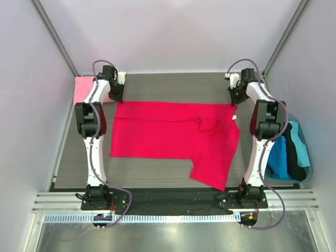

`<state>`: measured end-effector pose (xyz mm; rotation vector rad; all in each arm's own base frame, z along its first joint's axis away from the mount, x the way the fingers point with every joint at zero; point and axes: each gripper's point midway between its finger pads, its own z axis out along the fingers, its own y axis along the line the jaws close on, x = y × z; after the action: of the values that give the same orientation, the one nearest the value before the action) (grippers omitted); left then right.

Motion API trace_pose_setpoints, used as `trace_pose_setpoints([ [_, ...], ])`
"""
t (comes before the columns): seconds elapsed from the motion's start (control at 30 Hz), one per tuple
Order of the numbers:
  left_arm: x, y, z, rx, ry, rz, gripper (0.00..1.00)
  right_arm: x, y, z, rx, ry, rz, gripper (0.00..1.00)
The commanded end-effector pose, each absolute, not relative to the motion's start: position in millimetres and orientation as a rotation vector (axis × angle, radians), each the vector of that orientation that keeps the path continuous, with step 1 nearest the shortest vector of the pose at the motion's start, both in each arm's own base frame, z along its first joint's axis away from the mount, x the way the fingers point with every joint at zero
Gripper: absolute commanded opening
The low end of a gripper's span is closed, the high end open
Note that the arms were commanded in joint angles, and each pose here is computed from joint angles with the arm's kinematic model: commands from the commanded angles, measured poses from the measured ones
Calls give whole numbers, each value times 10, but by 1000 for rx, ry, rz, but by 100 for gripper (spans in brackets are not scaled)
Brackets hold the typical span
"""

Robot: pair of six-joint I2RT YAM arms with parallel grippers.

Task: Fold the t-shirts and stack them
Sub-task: Fold the tshirt

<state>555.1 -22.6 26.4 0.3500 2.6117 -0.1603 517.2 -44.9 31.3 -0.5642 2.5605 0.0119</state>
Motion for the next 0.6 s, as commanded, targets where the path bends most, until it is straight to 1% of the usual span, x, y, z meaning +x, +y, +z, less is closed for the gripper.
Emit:
trace_pose_setpoints([
  [0.0,5483,59,369,345,2623,-79,10,5238,-493,374,-558,2549,-23,1],
  [0.03,5481,58,372,352,2622,-79,3,5245,-488,384,-551,2548,-20,1],
  [0.07,5476,49,386,362,2621,-86,0,5255,-486,380,-549,2546,-19,1],
  [0.23,5512,-26,573,384,2579,-140,0,5333,-519,511,-522,2517,-50,1],
  [0.3,5511,-59,815,383,2537,-166,0,5360,-507,674,-507,2484,-52,1],
  [0.33,5502,-57,923,378,2520,-182,0,5359,-498,902,-501,2444,-60,1],
  [0.37,5485,-109,1038,384,2497,-215,0,5356,-477,1016,-497,2421,-53,1],
  [0.4,5472,-118,1319,375,2446,-218,0,5344,-470,1167,-496,2393,-59,1],
  [0.43,5433,-137,1426,372,2430,-232,0,5303,-458,1415,-494,2349,-69,1],
  [0.5,5311,-211,1809,389,2362,-268,0,5200,-429,1624,-491,2316,-69,1],
  [0.53,5262,-232,1950,388,2337,-274,0,5119,-415,1929,-487,2260,-85,1],
  [0.57,5194,-257,2045,390,2324,-287,0,5060,-394,2047,-491,2236,-83,1],
])
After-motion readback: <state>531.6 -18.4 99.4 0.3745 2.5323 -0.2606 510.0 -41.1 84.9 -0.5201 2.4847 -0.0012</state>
